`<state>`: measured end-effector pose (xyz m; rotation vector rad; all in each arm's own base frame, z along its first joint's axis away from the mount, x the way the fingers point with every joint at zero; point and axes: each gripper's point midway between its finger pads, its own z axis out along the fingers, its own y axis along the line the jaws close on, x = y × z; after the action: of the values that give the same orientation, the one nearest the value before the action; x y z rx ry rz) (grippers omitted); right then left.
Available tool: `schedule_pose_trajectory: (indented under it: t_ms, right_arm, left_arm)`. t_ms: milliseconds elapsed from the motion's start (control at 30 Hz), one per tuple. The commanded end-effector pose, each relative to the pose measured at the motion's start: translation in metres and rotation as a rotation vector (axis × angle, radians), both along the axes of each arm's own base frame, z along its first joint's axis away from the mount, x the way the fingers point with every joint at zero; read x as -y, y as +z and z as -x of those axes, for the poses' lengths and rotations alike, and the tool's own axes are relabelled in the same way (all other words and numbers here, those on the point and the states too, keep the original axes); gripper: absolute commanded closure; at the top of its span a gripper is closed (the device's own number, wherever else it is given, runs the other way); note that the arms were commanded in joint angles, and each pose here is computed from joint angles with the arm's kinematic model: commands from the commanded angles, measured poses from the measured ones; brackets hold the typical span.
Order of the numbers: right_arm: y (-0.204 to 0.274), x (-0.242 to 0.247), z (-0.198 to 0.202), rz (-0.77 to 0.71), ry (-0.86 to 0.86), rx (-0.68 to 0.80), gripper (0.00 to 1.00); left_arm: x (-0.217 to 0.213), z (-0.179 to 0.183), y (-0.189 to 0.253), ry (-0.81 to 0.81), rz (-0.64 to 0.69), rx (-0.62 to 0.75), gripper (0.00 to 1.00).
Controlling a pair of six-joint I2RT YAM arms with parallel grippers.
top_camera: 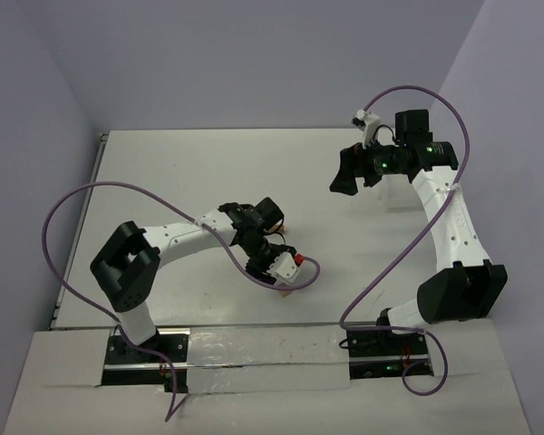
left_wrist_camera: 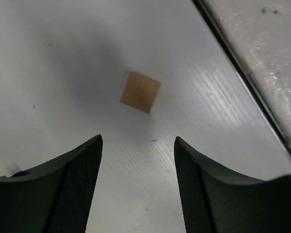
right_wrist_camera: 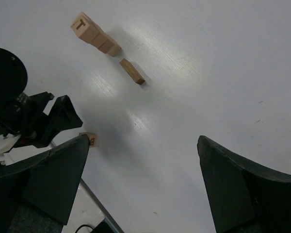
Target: Build the wood block tower
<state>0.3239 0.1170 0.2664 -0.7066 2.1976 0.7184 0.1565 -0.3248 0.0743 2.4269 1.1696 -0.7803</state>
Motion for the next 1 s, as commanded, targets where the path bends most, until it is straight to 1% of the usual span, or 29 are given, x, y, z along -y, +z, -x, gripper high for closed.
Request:
schedule_pose_trajectory:
  t_ms: [0,167,333,533,667,700,800,867,900,967]
  right_arm:
    - [0.014,-0.003,0.002,-0.028,0.031,0.053,0.00]
    - [0.014,-0.003,0.001,-0.036,0.042,0.049,0.00]
    - [0.015,-0.004,0.004,-0.040,0.056,0.046,0.00]
    - [0.014,-0.004,0.006,-0.042,0.063,0.046,0.00]
    - [0.014,-0.005,0.006,-0.044,0.070,0.044,0.00]
    - [0.014,-0.005,0.006,-0.046,0.071,0.042,0.00]
    - [0.014,-0.006,0.005,-0.049,0.075,0.036,0.00]
    - [0.014,-0.006,0.005,-0.051,0.077,0.034,0.00]
    - [0.015,-0.006,0.004,-0.053,0.078,0.035,0.00]
    - [0.016,-0.007,0.004,-0.056,0.081,0.034,0.00]
  left_arm:
    - [0.031,-0.022,0.006,-0.063,0.086,0.099,0.33]
    - [0.044,-0.021,-0.007,-0.100,0.076,0.125,0.35]
    - [0.051,-0.011,-0.022,-0.154,0.052,0.141,0.36]
    - [0.051,-0.002,-0.031,-0.188,0.031,0.138,0.37]
    - [0.046,0.006,-0.040,-0.206,0.006,0.140,0.41]
    - [0.045,0.007,-0.041,-0.205,0.002,0.138,0.43]
    - [0.039,0.009,-0.043,-0.195,-0.009,0.137,0.55]
    - [0.038,0.008,-0.041,-0.186,-0.007,0.141,0.60]
    - [0.035,0.008,-0.039,-0.170,-0.016,0.143,0.65]
    - [0.029,0.008,-0.035,-0.135,-0.029,0.148,0.77]
